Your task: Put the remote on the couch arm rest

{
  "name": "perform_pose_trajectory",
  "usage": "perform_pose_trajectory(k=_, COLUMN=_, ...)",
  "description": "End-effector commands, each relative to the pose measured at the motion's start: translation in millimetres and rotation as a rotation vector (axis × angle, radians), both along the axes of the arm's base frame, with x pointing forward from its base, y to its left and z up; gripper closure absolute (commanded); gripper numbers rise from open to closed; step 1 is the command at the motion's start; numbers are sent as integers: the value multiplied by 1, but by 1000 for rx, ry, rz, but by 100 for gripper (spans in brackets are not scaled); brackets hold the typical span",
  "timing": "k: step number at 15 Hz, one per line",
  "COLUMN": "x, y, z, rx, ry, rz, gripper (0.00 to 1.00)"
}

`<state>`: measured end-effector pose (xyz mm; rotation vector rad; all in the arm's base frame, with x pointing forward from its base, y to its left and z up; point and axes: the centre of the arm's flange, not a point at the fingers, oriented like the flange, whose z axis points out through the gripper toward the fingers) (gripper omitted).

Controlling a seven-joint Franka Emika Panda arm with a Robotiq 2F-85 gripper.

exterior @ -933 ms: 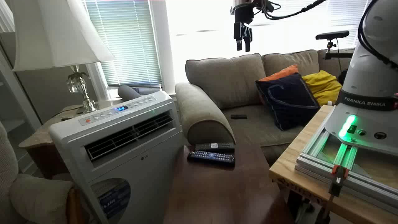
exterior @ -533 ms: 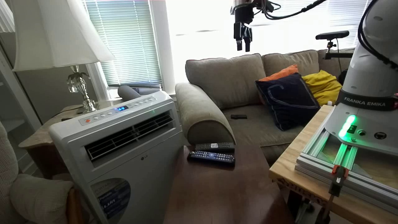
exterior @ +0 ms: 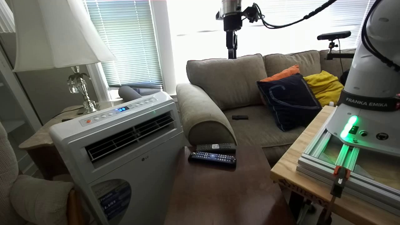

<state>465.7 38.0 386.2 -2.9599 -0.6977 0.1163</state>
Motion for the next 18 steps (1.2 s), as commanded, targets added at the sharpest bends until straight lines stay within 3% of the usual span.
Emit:
perform_pose_trajectory(k=1, x=39, y=34, z=-48, rx=7, ry=-13, rz=203, gripper=0)
perform_pose_trajectory(k=9, x=50, y=94, z=-150, rx=111, ry=-30, rz=608, gripper=0)
perform_pose_trajectory(k=15, x=33, y=117, z=-183, rx=70, ry=67, rz=599, gripper=0)
perform_pose_trajectory(k=18, x=27, y=113, z=-180, rx=90, ry=55, rz=606, gripper=0)
